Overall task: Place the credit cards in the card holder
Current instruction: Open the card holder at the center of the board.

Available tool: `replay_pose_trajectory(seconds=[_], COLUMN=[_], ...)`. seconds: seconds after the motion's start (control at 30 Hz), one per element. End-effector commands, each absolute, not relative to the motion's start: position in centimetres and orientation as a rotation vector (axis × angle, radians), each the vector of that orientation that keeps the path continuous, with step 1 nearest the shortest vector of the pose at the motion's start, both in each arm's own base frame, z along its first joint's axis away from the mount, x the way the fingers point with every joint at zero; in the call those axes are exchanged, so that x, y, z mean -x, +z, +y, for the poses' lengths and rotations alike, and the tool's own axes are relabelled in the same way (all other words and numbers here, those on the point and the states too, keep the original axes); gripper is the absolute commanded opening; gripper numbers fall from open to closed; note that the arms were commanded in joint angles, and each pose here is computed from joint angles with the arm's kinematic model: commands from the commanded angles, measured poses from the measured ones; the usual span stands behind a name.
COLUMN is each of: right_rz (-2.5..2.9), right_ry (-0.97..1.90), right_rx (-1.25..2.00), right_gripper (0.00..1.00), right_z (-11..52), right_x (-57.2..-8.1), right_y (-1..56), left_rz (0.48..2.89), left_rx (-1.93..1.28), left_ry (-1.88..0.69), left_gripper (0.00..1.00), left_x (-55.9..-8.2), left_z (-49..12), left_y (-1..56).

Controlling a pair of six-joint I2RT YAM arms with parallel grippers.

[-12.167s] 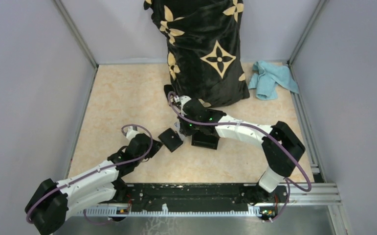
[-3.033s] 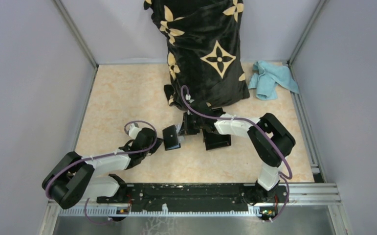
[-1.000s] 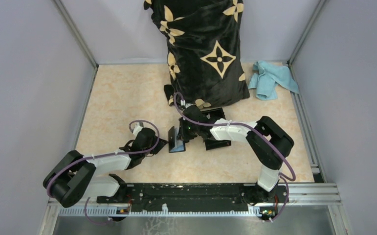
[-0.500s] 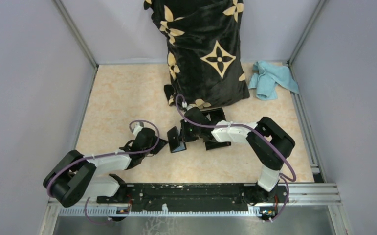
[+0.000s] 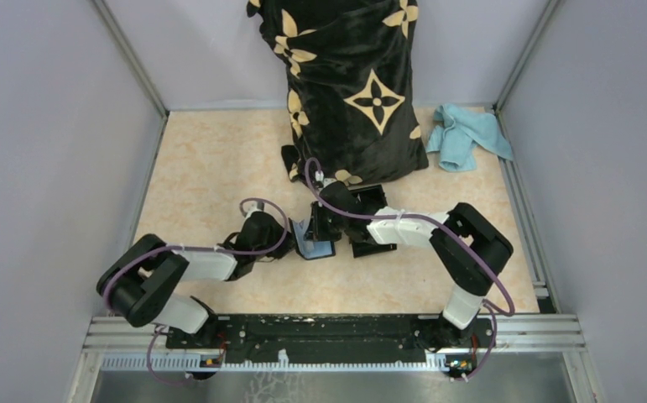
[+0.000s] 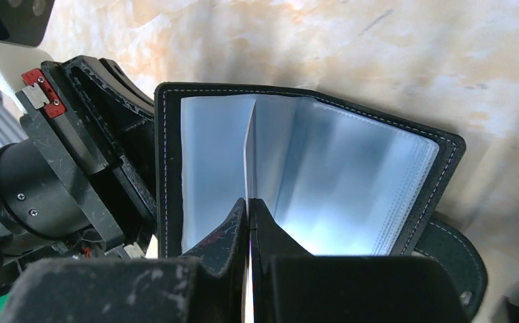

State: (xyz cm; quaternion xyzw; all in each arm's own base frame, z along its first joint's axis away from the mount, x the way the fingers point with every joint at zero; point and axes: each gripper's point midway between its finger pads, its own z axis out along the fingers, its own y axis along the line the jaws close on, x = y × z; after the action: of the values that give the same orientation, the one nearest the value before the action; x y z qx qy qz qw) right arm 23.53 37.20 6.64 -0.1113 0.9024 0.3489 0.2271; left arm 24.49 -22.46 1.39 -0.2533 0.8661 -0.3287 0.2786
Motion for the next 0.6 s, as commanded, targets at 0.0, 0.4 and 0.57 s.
replay_pose_trajectory(seconds=[0.0,0.4,0.57], right_rz=[2.372,2.407,2.415], right_ry=[1.026,0.906,0.88], right_rx=[0.302,0.296,0.314], right_gripper=[0.0,0.0,0.0], right_z=[37.6,35.8,36.2], right_x=[-24.2,-24.0,-23.9], right_y=[10.8,8.8,8.2], left_rz=[2.626,2.735,2.766], left_rx=[0.528,0.471,0.482], left_ry=[-0.772,-0.669,-0.571], left_gripper=[0.0,0.0,0.01], left_x=[-19.7,-18.0,-17.2], left_z=[-22.4,-22.0,-20.5], left_y=[-4.0,-5.8,-5.9])
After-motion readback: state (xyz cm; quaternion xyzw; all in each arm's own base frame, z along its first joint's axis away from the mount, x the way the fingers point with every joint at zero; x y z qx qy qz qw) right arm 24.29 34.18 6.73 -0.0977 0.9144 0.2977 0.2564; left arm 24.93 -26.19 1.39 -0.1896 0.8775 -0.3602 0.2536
